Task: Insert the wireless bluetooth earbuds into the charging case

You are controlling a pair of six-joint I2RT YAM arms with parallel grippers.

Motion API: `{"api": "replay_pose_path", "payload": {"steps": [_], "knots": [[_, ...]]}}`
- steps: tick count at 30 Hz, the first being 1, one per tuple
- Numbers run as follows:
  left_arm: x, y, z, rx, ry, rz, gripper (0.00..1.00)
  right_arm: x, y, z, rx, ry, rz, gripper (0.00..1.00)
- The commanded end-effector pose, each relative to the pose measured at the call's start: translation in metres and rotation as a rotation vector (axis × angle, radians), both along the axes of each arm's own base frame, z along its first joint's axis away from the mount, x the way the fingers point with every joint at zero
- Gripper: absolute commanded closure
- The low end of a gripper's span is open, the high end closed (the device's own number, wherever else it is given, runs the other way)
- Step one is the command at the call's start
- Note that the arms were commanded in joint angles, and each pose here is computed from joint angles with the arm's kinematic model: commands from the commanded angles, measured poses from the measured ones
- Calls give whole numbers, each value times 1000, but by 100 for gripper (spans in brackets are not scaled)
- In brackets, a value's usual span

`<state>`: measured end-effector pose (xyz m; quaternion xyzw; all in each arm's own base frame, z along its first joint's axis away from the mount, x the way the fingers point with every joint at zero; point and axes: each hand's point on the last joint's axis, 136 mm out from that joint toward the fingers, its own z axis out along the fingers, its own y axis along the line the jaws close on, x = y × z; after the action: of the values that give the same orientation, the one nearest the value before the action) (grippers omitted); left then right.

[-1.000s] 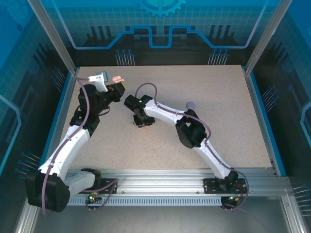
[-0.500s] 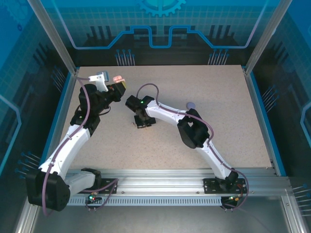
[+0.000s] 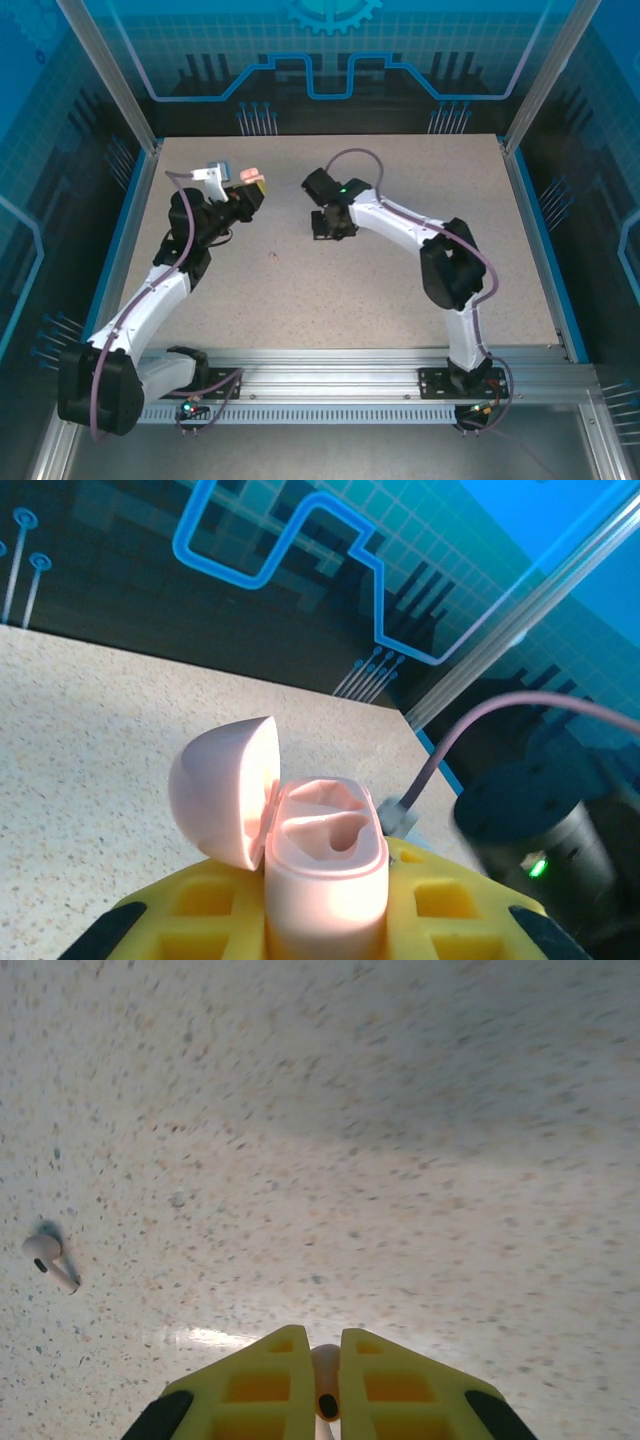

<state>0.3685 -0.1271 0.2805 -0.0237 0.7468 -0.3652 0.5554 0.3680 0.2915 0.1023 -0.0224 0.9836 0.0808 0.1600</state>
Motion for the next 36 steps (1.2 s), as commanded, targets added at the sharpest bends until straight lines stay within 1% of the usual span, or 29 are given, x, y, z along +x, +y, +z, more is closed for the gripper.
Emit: {"api": "replay_pose_path", "payload": {"steps": [1,7,12,17,22,25,29,33,36], "knots": [[-13,-26,15,13,-127,-122,100,9,-13,33,77,-78,-3,89],[-33,-72,10,109,-229,-262,100,16,-42,105,205,-234,-20,89],[-39,-97,17,153,-309,-306,100,14,-58,180,333,-407,-10,88],[-48,-110,37,205,-437,-301,100,2,-66,248,456,-588,25,88],[-49,-119,66,280,-582,-222,100,-18,-70,307,584,-768,68,88],[-48,-128,82,308,-659,-181,100,-29,-74,333,645,-859,82,87],[-52,-146,108,322,-758,-177,100,-42,-79,360,709,-960,103,87],[-56,-164,126,343,-832,-194,100,-56,-79,377,759,-1039,143,87],[-57,-171,134,342,-865,-201,100,-66,-77,383,792,-1083,177,87]]}}
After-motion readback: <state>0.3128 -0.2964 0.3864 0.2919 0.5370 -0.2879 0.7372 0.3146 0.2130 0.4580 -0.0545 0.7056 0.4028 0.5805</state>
